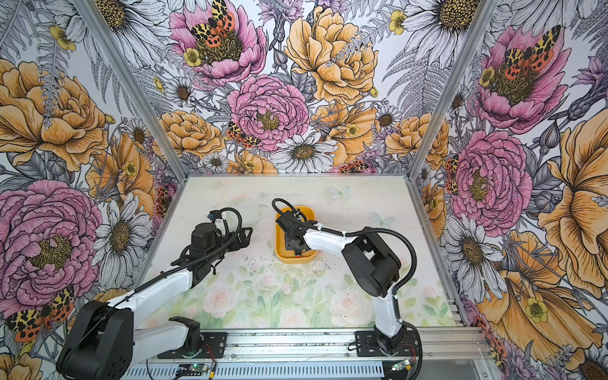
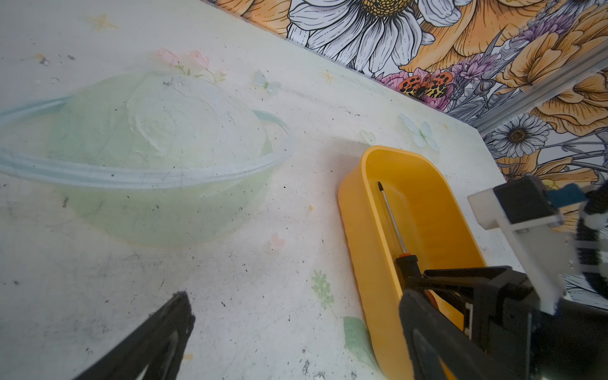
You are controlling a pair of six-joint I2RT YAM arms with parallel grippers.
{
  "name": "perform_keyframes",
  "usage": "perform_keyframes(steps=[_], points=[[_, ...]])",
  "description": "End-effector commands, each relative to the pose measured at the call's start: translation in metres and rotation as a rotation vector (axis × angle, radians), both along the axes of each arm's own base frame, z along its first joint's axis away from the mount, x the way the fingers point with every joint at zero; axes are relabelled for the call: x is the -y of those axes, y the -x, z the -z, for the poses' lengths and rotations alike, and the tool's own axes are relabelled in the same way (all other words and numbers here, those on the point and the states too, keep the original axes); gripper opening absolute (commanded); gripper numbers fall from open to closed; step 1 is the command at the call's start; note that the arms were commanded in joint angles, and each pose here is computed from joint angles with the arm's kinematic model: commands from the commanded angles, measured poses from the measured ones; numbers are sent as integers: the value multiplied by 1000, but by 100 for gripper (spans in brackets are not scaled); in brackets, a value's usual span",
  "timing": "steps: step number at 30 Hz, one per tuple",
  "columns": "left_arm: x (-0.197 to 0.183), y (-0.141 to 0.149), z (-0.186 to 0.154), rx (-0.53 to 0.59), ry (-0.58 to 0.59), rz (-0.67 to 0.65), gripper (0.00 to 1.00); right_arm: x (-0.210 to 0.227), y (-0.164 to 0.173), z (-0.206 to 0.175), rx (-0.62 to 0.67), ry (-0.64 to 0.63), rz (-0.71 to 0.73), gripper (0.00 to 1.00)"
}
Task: Put the screwdriver in the bin
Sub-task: Place the screwdriver into the bin.
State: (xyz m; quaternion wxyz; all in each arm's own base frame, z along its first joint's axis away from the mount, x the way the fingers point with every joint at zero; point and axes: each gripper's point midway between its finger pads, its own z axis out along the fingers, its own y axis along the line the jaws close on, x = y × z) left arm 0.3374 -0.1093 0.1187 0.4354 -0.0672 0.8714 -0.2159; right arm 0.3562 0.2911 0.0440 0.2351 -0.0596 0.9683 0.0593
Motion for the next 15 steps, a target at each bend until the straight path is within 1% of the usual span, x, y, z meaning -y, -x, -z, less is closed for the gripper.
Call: perform_keyframes(steps=[1,9,12,15], points=[[1,0,-7,23,-13,19,99,-5,-8,-1,2,-18,3,46],[2,0,-7,22,-13,22,99,-5,-7,-10,15,-25,-15,48],[2,-1,-10,26,-22,26,99,-7,-5,-21,30,-26,-70,49],[0,-2,-16,36,-45,29,99,-8,-2,-38,61,-14,-162,51]])
